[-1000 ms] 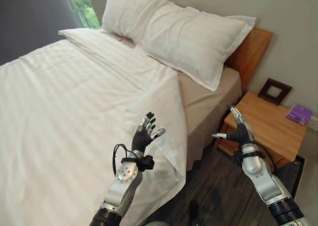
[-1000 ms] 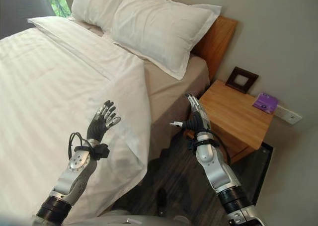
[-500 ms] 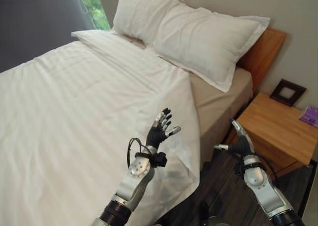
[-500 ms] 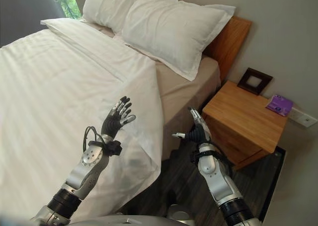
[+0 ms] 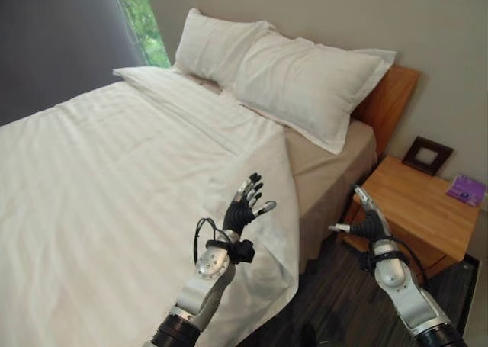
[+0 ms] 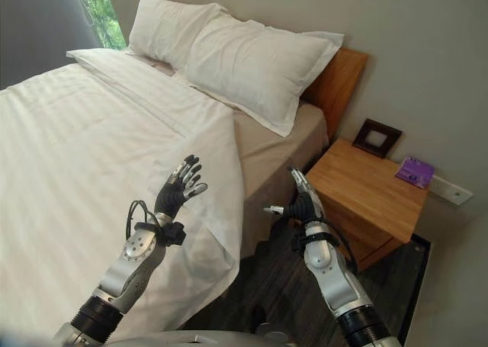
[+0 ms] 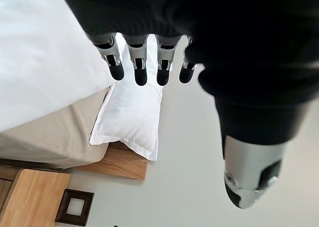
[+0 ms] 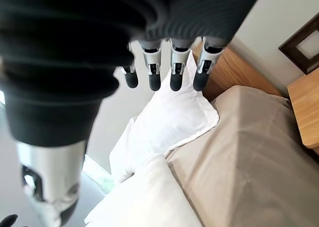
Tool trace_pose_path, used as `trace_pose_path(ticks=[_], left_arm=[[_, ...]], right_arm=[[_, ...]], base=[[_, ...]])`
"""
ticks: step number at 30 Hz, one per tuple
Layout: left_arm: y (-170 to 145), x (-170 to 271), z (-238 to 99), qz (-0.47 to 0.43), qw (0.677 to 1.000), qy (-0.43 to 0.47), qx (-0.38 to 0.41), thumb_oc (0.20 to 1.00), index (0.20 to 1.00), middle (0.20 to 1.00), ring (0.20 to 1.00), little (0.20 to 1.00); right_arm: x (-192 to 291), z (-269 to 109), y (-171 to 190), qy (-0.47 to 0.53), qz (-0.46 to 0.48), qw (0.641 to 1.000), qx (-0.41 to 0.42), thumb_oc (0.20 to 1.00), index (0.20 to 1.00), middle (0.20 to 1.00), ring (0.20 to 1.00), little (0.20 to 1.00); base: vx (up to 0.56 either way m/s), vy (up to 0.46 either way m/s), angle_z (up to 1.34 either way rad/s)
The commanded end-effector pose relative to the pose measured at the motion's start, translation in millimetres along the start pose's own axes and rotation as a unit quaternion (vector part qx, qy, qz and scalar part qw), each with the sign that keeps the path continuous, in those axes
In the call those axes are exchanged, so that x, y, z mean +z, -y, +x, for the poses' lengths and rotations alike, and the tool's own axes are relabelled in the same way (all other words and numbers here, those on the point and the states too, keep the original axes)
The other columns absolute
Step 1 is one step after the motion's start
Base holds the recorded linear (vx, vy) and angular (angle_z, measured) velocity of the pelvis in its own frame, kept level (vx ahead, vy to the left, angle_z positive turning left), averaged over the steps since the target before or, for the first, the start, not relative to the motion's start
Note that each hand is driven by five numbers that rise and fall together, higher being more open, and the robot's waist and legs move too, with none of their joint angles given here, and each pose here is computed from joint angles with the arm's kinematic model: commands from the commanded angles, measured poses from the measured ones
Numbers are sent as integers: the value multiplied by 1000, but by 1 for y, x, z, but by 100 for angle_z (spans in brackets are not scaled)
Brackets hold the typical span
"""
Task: Making the bed.
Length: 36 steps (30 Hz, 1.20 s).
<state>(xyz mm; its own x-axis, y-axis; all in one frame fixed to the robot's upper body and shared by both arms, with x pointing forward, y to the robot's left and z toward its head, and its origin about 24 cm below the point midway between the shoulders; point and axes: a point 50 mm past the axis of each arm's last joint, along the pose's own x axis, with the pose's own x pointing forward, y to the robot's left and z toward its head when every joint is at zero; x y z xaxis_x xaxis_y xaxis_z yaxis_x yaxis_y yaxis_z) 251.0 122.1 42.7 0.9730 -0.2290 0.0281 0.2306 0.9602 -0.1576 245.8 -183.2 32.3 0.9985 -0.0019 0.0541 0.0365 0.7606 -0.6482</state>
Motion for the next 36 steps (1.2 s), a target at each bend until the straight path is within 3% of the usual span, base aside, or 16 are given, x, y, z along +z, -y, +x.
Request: trace_pose_path(ticks=[1,8,11,20,30,36], left_arm=[[9,11,13,20,999,31,-21,1000,1000,1000,1000,1000],[16,16,20,30,998,37,-47,1000,1000,1000,1000,1000],[14,16,19,44,997,33,-59,1000,1000,1000,1000,1000],[-35,8,-2,12,998,19,57,1000,1000,1000,1000,1000],[-9,-11,1,3,1000,-17,10,1000,1000,1000,1000,1000],[-11,-5,6,19,1000,-9,6,1000,1000,1000,1000,1000]], right_arm=[[15,18,33,57,-23,997,-55,1000,1000,1000,1000,1000],[2,17,40,30,-26,997,-63,1000,1000,1000,1000,1000],[-9,7,41,5,-23,997,-71,1000,1000,1000,1000,1000],[31,32,34,86,-5,995,-40,1000,1000,1000,1000,1000],[24,20,30,69,17,997,-39,1000,1000,1000,1000,1000],[18,15,25,55,18,998,-38,1000,1000,1000,1000,1000]], base=[[-22,73,2],[-176,65,15],[-210,-129,154],[-219,-214,37],[-149,-26,9],[-183,-13,33]])
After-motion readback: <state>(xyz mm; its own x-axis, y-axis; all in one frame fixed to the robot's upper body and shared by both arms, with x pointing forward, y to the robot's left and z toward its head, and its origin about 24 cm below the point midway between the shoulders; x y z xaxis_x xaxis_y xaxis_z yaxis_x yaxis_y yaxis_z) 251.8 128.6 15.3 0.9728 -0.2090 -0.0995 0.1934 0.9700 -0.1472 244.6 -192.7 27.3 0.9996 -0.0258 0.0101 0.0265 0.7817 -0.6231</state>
